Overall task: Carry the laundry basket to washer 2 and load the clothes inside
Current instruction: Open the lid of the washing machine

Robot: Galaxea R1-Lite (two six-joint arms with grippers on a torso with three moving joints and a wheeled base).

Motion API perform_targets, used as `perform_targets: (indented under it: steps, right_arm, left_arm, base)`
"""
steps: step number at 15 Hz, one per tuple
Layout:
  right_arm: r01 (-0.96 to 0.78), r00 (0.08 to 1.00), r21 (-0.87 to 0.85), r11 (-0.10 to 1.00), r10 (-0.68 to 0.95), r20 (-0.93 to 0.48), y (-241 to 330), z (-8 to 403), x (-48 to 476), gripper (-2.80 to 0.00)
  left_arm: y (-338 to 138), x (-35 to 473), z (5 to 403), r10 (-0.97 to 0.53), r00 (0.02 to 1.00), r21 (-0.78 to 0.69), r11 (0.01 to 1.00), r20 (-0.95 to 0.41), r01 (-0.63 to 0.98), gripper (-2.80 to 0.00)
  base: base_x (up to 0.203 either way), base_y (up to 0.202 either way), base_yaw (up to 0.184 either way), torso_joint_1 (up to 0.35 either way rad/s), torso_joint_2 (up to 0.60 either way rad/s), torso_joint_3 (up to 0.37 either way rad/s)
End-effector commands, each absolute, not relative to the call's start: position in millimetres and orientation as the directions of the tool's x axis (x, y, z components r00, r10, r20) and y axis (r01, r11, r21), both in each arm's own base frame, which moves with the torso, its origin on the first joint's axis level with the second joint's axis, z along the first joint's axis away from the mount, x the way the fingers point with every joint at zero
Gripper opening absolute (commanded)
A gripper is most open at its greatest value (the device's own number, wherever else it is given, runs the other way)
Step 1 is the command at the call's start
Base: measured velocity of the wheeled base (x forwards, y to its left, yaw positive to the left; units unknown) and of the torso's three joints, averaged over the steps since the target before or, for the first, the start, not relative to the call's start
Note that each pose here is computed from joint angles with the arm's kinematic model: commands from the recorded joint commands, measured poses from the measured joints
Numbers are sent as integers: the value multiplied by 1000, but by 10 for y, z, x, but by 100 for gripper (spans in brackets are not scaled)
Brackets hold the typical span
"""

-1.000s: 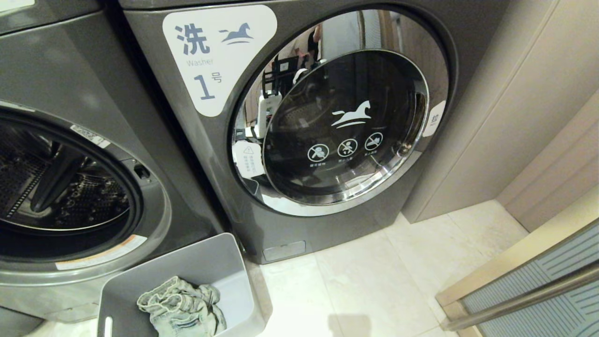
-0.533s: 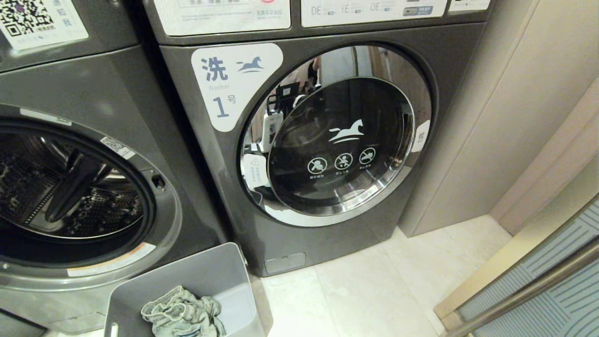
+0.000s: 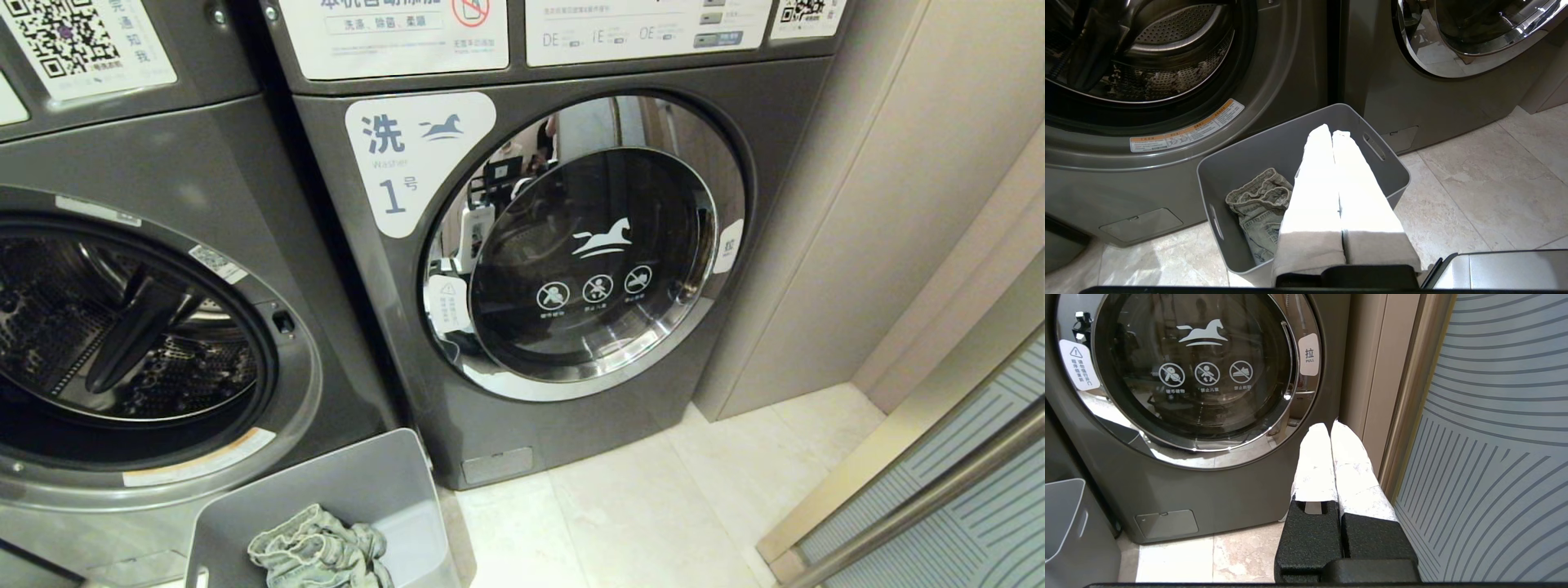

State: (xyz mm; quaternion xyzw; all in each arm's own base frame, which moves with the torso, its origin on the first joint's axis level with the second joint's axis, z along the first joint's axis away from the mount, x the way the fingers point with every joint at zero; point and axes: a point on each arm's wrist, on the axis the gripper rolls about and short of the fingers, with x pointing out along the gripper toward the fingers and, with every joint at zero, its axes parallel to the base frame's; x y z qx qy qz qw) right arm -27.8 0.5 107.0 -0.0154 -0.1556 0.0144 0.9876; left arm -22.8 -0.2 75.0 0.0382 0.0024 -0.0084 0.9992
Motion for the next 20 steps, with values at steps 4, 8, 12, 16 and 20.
perform_targets:
  steps: [4, 8, 12, 16, 20]
  right_arm:
    - [-24, 962, -45, 999, 35, 271, 6, 962, -238, -280]
    - [-23, 962, -37, 999, 32, 271, 5, 962, -238, -280]
    - [-24, 962, -33, 999, 32, 271, 5, 962, -238, -280]
    - [-25, 962, -31, 999, 32, 270, 5, 962, -237, -280]
    - [-25, 962, -30, 999, 32, 271, 5, 962, -238, -280]
  left_arm:
    - [-1, -229, 751, -18, 1000, 78, 997, -2, 18, -280]
    - [-2, -229, 753, -18, 1000, 77, 997, 0, 18, -280]
    - [-2, -229, 754, -20, 1000, 77, 997, 2, 20, -280]
    - [-1, -229, 754, -15, 1000, 74, 997, 2, 15, -280]
    - [-2, -229, 754, -17, 1000, 63, 998, 2, 17, -280]
  base:
    - [0, 0, 0, 0, 0, 0]
    - [1, -6, 86, 4, 1, -1]
    - [2, -8, 176, 1, 2, 4]
    - [-1, -8, 157, -1, 2, 2]
    - [0, -1, 21, 1, 1, 0]
